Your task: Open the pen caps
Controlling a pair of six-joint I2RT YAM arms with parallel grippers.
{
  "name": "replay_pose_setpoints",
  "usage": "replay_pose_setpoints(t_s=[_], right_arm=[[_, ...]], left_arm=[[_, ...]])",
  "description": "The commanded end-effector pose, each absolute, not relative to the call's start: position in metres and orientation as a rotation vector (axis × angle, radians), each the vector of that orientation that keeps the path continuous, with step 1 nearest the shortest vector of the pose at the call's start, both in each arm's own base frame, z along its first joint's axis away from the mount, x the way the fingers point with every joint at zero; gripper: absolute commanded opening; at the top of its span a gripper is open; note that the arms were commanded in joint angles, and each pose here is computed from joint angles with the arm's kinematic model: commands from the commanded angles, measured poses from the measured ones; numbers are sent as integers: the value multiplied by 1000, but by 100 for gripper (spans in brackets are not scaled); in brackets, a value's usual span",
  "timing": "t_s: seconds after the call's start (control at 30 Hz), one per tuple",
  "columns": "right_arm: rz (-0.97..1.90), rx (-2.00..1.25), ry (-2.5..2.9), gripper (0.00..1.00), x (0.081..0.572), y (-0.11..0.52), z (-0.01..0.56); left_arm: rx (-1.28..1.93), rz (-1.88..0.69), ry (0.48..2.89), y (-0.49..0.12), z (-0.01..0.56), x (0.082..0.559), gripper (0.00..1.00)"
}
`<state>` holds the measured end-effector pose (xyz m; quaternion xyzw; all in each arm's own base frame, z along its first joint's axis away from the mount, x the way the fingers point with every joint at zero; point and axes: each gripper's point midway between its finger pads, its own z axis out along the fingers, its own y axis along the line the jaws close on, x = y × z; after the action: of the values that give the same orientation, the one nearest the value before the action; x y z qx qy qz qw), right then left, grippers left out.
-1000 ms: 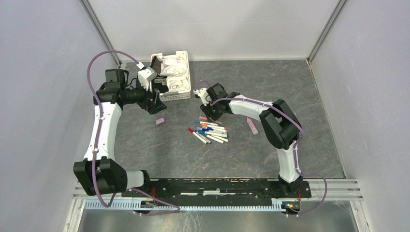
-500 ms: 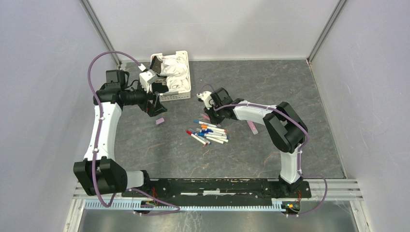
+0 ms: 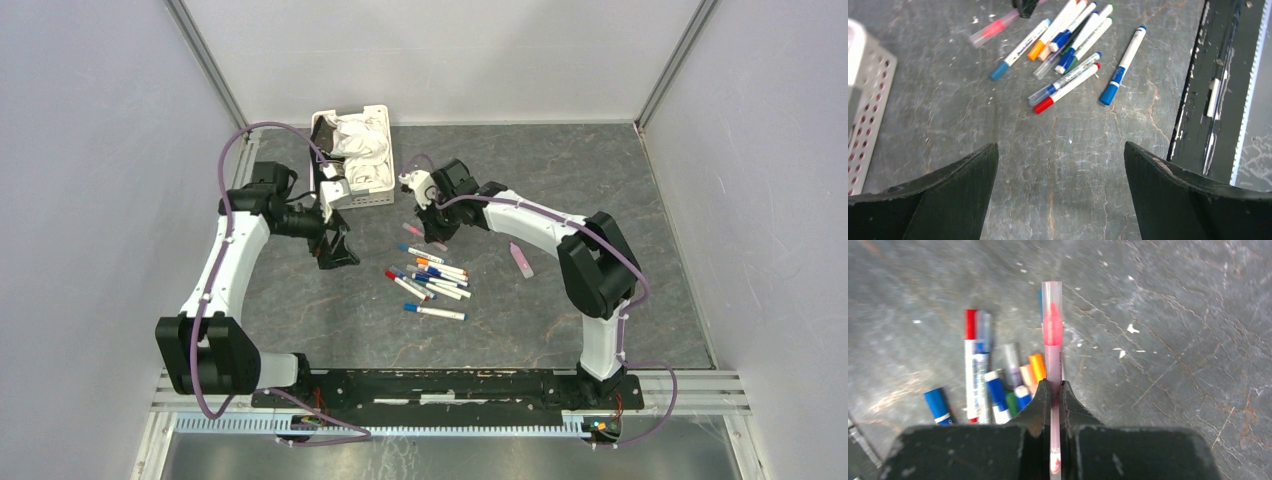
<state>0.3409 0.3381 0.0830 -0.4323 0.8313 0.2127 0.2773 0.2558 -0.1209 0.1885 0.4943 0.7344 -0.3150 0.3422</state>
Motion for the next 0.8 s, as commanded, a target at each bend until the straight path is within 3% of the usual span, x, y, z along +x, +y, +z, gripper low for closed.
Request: replay_pose_setpoints(t_s=[0.0, 0.27, 0.57, 0.7, 0.77], right_arm=[[809, -1247, 2131, 0, 308, 355, 138], [1131, -1342, 2034, 0, 258, 377, 169], [1304, -1439, 1975, 0, 233, 406, 182], [1344, -1451, 1963, 0, 230, 413, 184], [1359, -1451, 1961, 0, 230, 414, 185]], left_arm=[[1443, -849, 1752, -141, 188, 250, 100], [1543, -845, 1654, -157, 188, 245, 100], [1635, -841, 1565, -169, 174, 234, 96], [1662, -834, 1528, -172, 175, 233, 84], [1679, -825, 1504, -172, 175, 231, 72]])
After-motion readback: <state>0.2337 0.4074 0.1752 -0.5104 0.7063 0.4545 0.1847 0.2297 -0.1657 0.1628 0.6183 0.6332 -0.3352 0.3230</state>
